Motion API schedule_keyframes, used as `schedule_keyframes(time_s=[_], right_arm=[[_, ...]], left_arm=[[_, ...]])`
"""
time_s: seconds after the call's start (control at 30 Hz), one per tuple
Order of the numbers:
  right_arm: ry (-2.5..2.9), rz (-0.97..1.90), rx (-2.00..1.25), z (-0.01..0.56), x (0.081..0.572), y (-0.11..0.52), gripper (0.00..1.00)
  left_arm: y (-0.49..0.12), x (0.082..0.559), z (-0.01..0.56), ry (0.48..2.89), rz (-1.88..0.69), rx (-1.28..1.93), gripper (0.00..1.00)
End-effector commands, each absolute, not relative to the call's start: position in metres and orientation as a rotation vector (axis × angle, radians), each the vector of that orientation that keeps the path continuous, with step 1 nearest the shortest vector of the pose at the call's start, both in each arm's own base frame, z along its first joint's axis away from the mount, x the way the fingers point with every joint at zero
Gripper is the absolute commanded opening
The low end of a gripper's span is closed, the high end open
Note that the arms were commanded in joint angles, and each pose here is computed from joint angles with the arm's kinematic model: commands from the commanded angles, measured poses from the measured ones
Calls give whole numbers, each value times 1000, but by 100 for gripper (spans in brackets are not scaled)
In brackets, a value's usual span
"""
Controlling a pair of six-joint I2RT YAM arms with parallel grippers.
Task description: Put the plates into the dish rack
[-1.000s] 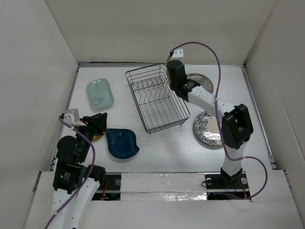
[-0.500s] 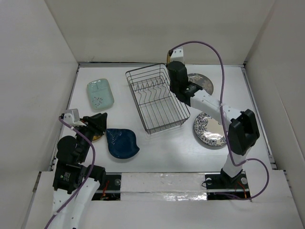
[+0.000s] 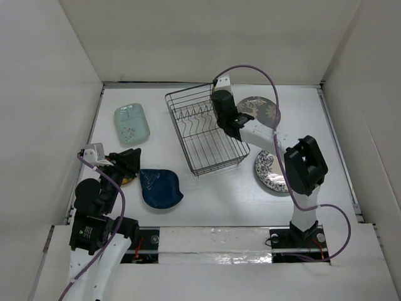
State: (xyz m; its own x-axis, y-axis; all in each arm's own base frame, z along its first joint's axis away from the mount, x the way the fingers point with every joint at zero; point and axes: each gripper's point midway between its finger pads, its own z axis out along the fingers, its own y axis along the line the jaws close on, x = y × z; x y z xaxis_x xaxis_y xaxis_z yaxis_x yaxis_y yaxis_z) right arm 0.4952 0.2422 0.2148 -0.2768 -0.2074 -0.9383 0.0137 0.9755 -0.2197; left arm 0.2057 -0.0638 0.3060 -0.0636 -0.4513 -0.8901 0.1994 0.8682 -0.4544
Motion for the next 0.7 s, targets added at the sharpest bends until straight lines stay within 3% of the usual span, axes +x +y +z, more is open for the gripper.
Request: schedule_keyframes(time_s=[0.0, 0.17, 0.27, 0.3, 0.4, 0.53, 0.67], right_arm=[[1811, -122, -82, 223, 500, 252, 0], [1859, -119, -90, 199, 502, 258, 0], [1856, -115, -65, 207, 500, 255, 21], [1847, -110, -55, 213, 499, 254, 36], [1808, -66, -32, 243, 493, 251, 54], [1781, 25, -44, 278, 477, 256, 61], [1749, 199, -171, 305, 440, 295, 54]], left_arm=[[-64, 207, 311, 1521, -547, -211, 28], [-64, 207, 311, 1521, -547, -211, 28], [-64, 208, 311, 1526, -546, -212, 28], [-64, 208, 310, 1526, -546, -212, 29], [-64, 209, 309, 1531, -545, -212, 28], [-64, 209, 309, 1531, -543, -211, 28], [-64, 208, 310, 1528, -545, -212, 27]])
